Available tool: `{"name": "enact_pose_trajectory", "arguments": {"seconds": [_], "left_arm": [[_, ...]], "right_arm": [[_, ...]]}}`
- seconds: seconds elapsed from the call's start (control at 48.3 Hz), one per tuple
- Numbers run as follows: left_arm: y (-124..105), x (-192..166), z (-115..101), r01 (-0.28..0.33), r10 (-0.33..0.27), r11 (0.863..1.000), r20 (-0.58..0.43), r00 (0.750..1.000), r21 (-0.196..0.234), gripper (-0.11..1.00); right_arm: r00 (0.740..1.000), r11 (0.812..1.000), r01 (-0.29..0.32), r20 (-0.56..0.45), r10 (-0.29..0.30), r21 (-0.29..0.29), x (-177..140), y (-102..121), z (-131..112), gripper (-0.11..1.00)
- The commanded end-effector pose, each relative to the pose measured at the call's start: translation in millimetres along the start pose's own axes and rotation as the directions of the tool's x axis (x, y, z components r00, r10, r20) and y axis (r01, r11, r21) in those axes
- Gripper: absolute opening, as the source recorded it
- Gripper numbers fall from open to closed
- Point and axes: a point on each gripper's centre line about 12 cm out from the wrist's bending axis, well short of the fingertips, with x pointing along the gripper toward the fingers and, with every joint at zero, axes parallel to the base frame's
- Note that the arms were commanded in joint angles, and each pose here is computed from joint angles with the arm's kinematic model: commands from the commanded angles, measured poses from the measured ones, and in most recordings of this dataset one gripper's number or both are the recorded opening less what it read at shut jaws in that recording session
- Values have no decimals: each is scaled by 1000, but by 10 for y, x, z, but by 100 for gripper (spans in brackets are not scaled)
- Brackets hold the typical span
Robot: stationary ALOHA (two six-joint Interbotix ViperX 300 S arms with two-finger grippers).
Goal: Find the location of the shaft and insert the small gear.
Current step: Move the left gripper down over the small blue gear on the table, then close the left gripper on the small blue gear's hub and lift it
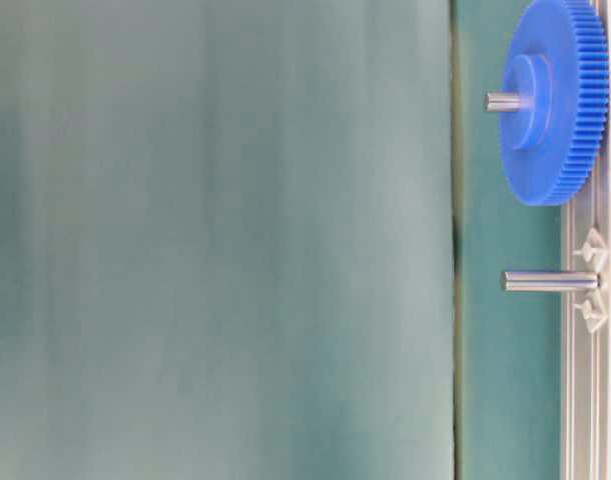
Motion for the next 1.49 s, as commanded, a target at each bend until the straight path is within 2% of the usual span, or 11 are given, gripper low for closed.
{"name": "enact_pose_trajectory", "arguments": {"seconds": [0.0,0.228,0.435,0.497,0.579,0.704,0.766,0.869,1.097,1.407,1.469], "left_arm": [[-14,166,70,4,-4,1000,-28,1000,3,-1],[-19,582,-81,2,-2,1000,-154,988,4,-1],[-93,915,-278,21,-16,1000,-300,954,12,0],[-125,1001,-315,29,-22,999,-329,944,16,5],[-174,1092,-351,38,-32,999,-354,935,11,20],[-239,1215,-385,53,-44,999,-372,927,13,57],[-241,1272,-423,46,-43,999,-389,920,-1,75],[-243,1370,-497,30,-39,999,-435,900,-27,93],[-252,1613,-616,16,-30,999,-521,853,-30,93],[-265,1808,-730,6,-23,1000,-591,806,-31,93],[-273,1829,-731,6,-23,999,-595,804,-32,93]], "right_arm": [[998,1000,2,-55,-2,-4,60,15,94,2],[989,999,12,-147,-16,-30,186,-1,12,2],[983,999,22,-180,-27,-30,178,-29,-92,2],[981,999,22,-190,-27,-30,170,-31,-116,2],[978,999,24,-208,-29,-28,162,-33,-141,2],[973,999,24,-229,-31,-30,154,-35,-165,2],[971,999,25,-235,-31,-30,149,-35,-171,2],[970,999,25,-240,-32,-30,141,-37,-184,2],[971,999,25,-238,-31,-29,118,-38,-207,2],[974,999,25,-226,-31,-27,54,-41,-242,2],[973,999,25,-228,-30,-24,46,-43,-260,2]]}}
